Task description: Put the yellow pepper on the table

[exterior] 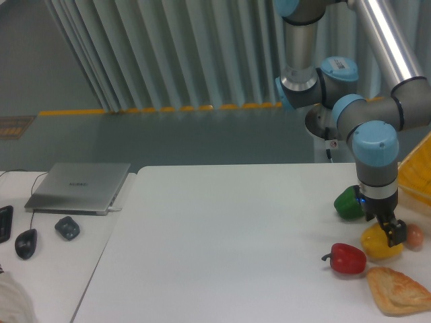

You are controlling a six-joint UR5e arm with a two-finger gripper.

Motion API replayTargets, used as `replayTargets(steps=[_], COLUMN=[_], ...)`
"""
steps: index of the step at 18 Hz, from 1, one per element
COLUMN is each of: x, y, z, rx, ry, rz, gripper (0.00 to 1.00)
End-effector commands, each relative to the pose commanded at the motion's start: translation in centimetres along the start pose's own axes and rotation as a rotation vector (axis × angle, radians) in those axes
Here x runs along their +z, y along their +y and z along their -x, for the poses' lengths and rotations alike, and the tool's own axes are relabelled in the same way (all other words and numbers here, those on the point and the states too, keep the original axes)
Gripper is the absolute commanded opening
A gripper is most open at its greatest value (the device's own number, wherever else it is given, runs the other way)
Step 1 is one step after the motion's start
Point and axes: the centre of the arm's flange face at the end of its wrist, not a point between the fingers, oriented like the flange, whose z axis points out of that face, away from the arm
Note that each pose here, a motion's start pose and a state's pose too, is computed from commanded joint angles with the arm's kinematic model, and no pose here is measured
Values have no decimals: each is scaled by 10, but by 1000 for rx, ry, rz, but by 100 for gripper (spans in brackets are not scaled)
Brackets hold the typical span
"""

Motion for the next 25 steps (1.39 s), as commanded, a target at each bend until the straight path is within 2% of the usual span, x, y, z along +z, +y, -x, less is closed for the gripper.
replayTargets(steps=[3,8,11,13,16,22,25], x=[-6,-50,-70,-76,-80,-78,-77], y=[-1,-8,-3,-2,20,75,93], z=[-2,-4,9,17,30,45,50], rx=[5,16,11,75,166,260,264], ry=[-8,-73,-50,-42,-48,-35,-37], rz=[-8,-38,-35,-52,-110,-137,-127], gripper=[100,100,100,100,100,100,100])
